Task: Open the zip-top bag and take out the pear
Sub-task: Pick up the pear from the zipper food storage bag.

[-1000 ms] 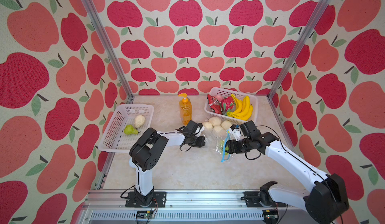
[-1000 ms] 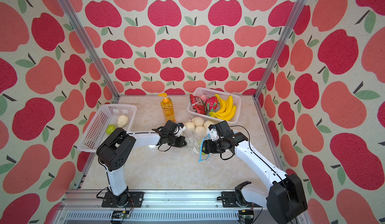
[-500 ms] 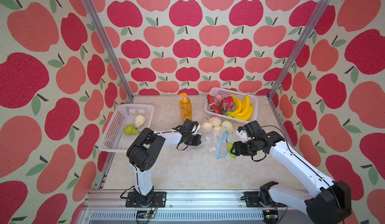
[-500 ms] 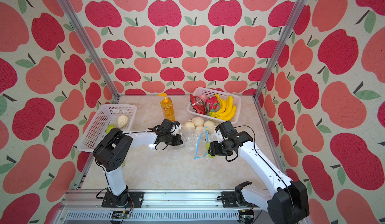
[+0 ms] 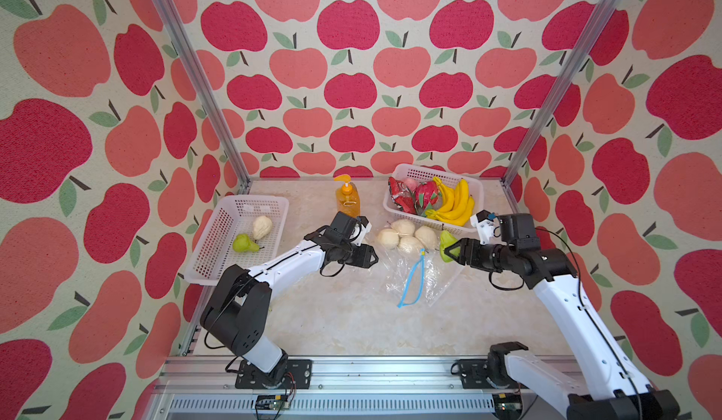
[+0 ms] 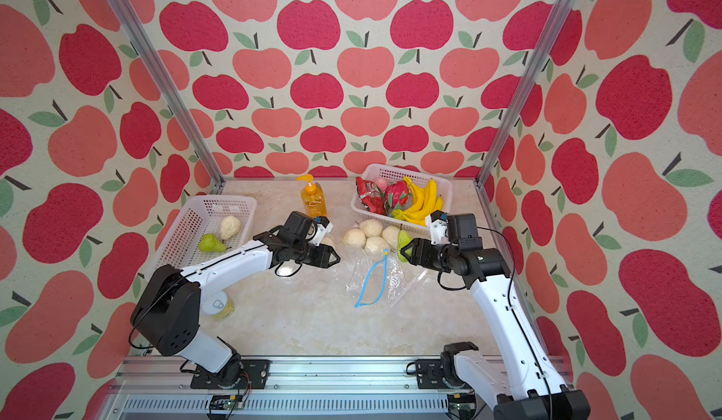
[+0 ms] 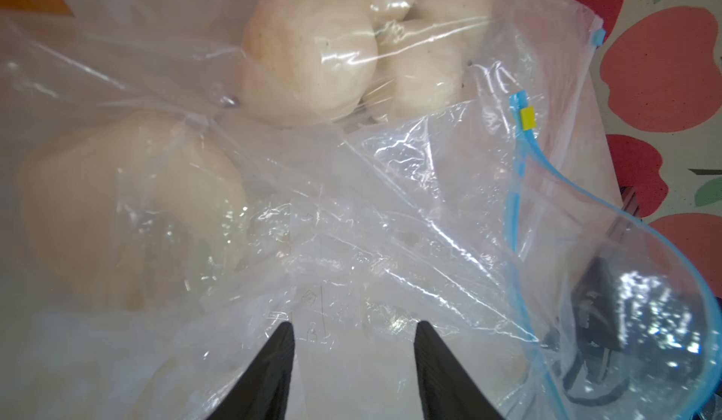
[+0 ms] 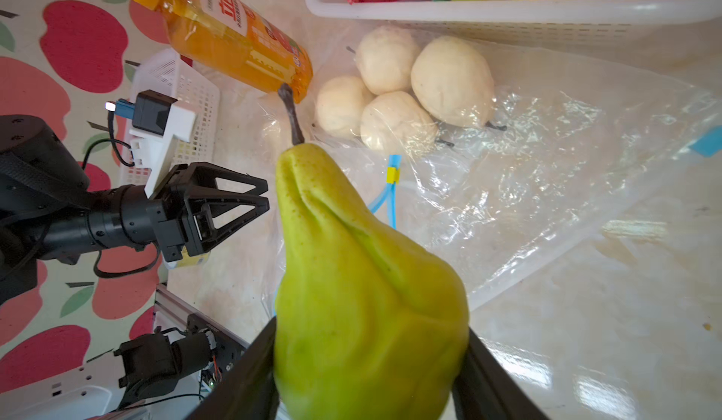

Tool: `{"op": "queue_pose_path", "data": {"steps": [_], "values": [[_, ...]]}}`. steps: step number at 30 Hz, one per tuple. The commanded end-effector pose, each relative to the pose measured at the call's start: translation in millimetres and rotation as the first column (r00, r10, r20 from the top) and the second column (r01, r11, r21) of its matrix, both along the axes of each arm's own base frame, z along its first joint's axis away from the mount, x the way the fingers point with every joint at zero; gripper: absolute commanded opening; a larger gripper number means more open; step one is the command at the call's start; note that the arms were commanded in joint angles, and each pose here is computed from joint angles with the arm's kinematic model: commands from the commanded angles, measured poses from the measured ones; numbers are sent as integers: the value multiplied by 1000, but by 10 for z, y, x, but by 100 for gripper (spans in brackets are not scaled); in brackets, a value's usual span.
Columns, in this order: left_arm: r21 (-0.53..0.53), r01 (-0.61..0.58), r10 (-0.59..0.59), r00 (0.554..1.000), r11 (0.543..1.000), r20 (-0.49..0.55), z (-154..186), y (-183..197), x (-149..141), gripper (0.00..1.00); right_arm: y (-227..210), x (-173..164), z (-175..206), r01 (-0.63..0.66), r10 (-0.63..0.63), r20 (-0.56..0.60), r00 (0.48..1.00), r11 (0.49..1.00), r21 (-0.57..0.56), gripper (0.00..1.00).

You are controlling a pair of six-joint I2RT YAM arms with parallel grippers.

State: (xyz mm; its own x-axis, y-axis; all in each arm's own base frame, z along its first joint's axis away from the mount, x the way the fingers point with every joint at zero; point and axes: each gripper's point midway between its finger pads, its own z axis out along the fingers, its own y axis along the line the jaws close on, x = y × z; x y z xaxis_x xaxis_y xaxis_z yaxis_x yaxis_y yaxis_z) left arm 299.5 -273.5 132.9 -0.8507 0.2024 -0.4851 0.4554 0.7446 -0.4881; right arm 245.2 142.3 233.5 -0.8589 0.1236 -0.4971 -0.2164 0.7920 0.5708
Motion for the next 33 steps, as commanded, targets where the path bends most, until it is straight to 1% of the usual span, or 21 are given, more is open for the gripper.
{"op": "queue_pose_path", "data": {"steps": [1, 5, 9, 15, 18, 23, 27, 31, 33], "values": [[-68, 25, -25, 1000, 997, 7, 317, 61, -56, 64, 201, 50, 340, -71, 57, 102, 993, 987, 147, 49], [-230, 40, -34, 999, 972, 30, 723, 70, -19, 75, 342, 44, 461, -157, 129, 140, 982, 965, 212, 50], [-399, 67, -60, 998, 915, 30, 1130, 31, 42, 80, 472, 57, 548, -239, 198, 179, 964, 939, 249, 50], [-525, 126, -118, 992, 842, 49, 1627, -160, 58, 83, 782, 86, 653, -353, 300, 228, 926, 902, 247, 50], [-561, 167, -150, 986, 811, 76, 1792, -262, 22, 86, 942, 101, 673, -390, 336, 233, 912, 887, 247, 50], [-589, 181, -166, 983, 788, 80, 1881, -333, -3, 88, 1096, 145, 676, -406, 353, 231, 907, 879, 249, 50], [-583, 198, -183, 979, 788, 87, 1887, -417, -42, 88, 1205, 134, 716, -434, 380, 234, 895, 863, 260, 51], [-596, 199, -192, 978, 778, 77, 1887, -493, -37, 86, 1290, 97, 741, -456, 402, 231, 886, 845, 279, 52], [-593, 198, -190, 979, 780, 77, 1885, -526, -31, 86, 1320, 82, 754, -466, 410, 235, 881, 836, 290, 52]]}}
